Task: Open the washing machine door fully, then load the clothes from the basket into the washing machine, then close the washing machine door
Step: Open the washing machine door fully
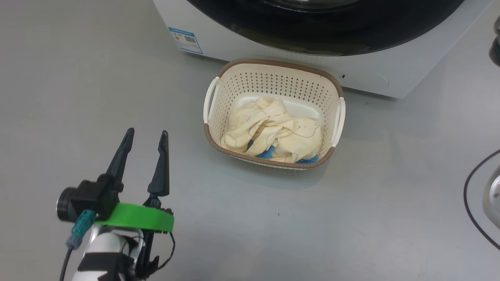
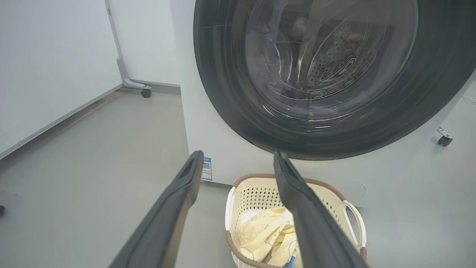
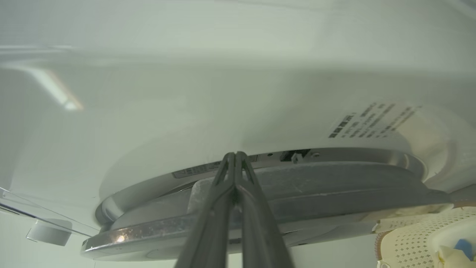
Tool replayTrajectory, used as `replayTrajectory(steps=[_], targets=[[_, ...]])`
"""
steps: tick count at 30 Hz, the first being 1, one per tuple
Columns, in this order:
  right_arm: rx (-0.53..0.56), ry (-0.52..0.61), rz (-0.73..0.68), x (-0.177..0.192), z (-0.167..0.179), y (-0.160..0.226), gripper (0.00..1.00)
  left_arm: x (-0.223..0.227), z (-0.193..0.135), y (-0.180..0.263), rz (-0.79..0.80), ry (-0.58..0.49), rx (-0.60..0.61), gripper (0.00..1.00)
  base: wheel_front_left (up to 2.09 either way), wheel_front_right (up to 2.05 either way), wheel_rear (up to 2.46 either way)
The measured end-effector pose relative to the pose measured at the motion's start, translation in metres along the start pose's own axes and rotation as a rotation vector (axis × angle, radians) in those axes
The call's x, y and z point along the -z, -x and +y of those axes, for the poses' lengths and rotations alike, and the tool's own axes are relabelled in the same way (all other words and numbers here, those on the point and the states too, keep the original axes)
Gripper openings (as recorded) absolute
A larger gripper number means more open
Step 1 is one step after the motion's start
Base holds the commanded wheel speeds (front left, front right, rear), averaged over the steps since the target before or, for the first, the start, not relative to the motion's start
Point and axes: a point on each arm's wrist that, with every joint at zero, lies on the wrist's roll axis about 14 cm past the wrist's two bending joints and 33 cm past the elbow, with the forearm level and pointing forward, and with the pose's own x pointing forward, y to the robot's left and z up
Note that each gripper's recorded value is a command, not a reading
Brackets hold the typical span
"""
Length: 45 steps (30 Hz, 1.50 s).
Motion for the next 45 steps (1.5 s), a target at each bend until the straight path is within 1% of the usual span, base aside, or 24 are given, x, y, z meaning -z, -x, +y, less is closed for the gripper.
replayTrajectory(steps=[4,16,24,30,34,38,45], targets=[[0.026,0.008,0.028,0.006,-0.009,-0.005,0.0,-0.001,0.001,-0.003,-0.005,0.009,-0.005,1.0,0.0,0.0,0.0],[0.053,0.024,0.082,0.016,-0.014,-0.016,0.0,0.003,0.007,-0.005,0.003,0.011,-0.025,1.0,0.0,0.0,0.0],[0.055,0.027,0.119,0.021,-0.008,-0.016,0.0,0.0,0.009,-0.002,-0.003,0.005,-0.027,1.0,0.0,0.0,0.0],[0.074,0.045,0.129,0.023,-0.01,-0.019,0.0,0.0,0.011,-0.001,-0.002,0.007,-0.033,1.0,0.0,0.0,0.0],[0.079,0.07,0.141,0.024,-0.006,-0.027,0.0,0.002,0.015,0.0,0.005,0.005,-0.043,1.0,0.0,0.0,0.0],[0.063,0.07,0.167,0.028,0.003,-0.033,0.0,0.004,0.016,0.0,0.011,0.006,-0.048,1.0,0.0,0.0,0.0],[0.056,0.094,0.233,0.04,0.013,-0.032,0.0,0.001,0.013,0.0,0.0,0.009,-0.042,1.0,0.0,0.0,0.0]])
